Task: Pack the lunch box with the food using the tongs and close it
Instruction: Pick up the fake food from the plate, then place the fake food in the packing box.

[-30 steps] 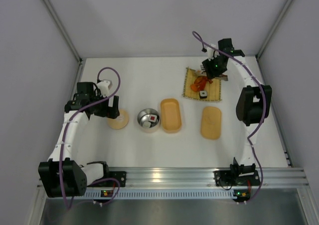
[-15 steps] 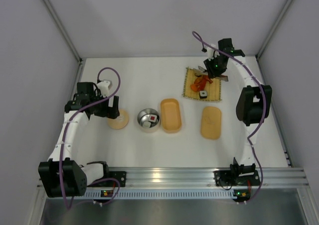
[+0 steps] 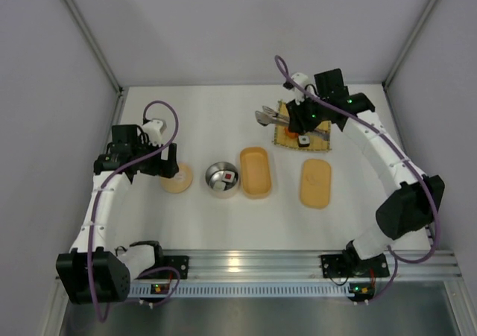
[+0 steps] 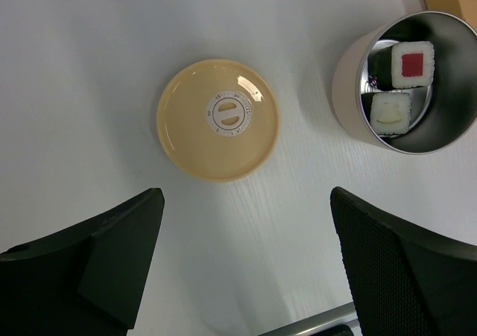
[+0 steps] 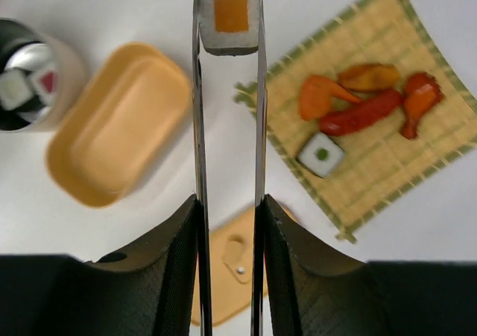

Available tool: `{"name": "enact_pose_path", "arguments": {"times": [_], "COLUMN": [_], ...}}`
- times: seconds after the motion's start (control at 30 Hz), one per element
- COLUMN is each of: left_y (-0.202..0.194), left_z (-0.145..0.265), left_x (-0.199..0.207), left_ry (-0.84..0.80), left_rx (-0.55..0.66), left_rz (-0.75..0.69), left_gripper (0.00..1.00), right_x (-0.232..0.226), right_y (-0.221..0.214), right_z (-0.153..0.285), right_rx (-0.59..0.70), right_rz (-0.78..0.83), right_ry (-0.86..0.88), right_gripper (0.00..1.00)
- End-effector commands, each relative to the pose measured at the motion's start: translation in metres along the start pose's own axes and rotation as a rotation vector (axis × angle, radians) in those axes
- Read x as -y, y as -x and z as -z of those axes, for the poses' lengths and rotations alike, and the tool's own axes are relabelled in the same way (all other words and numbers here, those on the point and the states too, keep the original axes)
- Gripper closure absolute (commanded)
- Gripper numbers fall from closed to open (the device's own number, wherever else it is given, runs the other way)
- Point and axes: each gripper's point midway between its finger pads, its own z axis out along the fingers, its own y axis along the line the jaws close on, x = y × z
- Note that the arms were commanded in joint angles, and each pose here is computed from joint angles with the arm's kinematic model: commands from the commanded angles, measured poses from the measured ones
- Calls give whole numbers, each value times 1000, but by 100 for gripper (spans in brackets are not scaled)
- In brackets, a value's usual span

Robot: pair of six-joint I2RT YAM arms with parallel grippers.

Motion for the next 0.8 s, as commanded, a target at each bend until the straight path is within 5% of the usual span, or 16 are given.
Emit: {"name": "enact_pose_path", "arguments": {"times": [0.0,0.3,0.77], "left_y": [3,1,-7], "left_z": [6,7,0], "left_x": [5,6,2], "left_ry": [-18,-18,-9], "left_rx": [30,27,9], "left_rz": [11,10,11], "left_gripper": [2,2,2], "right_x": [-71,-163,-205], "right_y": [30,6,-14], "right_z": [15,-15,-43], "right_rx": [137,56,-23], "right_rz": [48,221,324], "right_ry": [130,246,315], "right_gripper": [80,78,74]}}
